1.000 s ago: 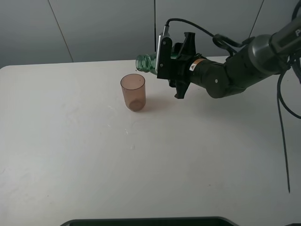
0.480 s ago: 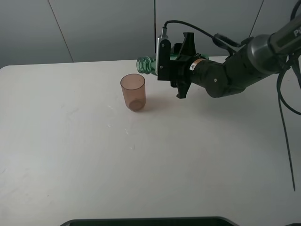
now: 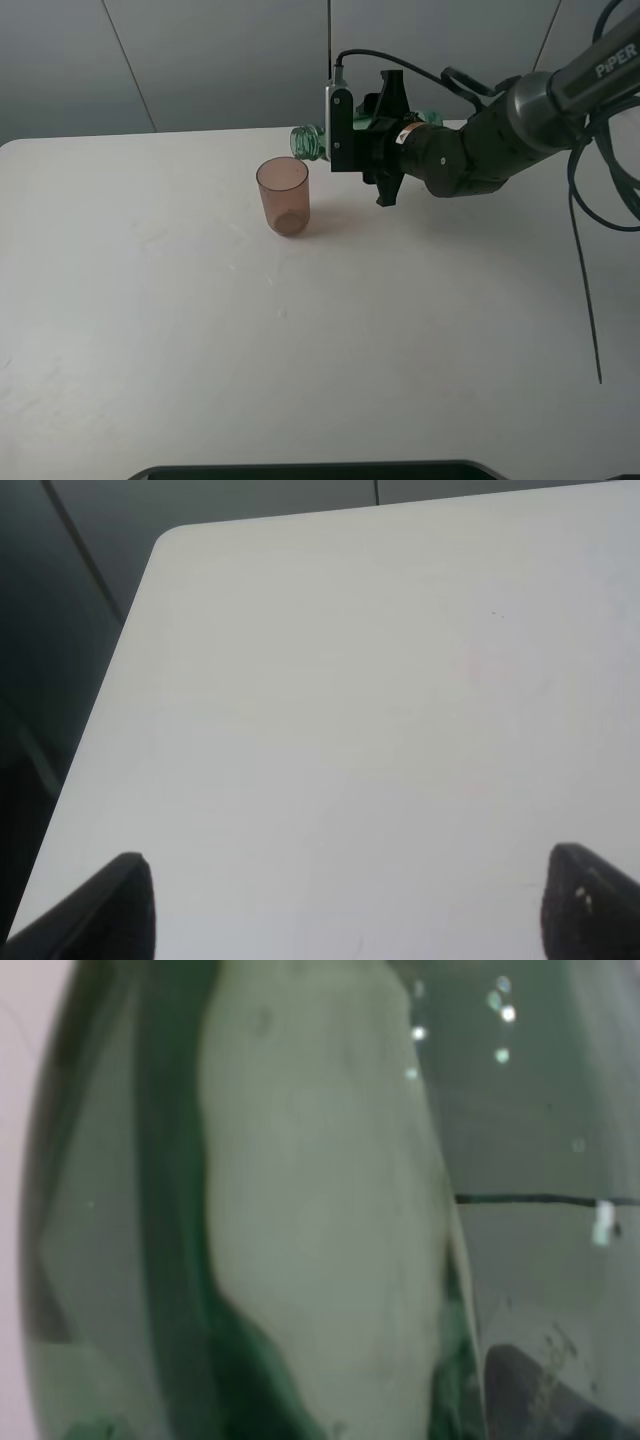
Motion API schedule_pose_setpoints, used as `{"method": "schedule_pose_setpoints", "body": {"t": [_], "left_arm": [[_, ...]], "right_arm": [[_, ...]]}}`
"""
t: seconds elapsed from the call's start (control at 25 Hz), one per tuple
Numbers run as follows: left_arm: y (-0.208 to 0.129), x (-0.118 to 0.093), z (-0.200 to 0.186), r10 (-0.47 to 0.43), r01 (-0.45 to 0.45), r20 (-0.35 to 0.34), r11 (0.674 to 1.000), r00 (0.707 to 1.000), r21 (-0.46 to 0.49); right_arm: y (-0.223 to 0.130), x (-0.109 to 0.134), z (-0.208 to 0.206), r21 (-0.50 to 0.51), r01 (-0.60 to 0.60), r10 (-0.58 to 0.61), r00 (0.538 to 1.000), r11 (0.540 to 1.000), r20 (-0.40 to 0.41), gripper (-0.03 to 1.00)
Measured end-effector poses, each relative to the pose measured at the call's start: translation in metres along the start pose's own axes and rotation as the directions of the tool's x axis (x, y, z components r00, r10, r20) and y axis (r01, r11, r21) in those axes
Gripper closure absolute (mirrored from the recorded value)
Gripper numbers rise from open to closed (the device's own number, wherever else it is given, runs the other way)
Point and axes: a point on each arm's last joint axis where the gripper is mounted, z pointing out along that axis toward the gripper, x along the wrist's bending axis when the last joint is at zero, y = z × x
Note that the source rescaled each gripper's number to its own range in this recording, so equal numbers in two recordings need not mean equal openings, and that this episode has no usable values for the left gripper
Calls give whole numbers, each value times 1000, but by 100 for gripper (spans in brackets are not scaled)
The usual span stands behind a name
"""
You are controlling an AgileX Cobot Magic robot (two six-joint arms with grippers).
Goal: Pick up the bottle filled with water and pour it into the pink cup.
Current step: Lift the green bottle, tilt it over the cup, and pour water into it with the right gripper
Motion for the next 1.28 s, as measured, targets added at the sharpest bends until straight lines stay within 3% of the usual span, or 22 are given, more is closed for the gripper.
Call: {"method": "schedule_pose_setpoints", "body": {"t": [1.0, 1.28], "left_arm": [[0, 0, 0, 4, -4, 0, 1000, 1000, 0], [0, 0, 0, 4, -4, 0, 1000, 1000, 0]], "right_arm": [[-3, 2, 1, 25, 125, -124, 992, 992, -13, 97], [1, -9, 5, 23, 127, -127, 992, 992, 23, 97]]}}
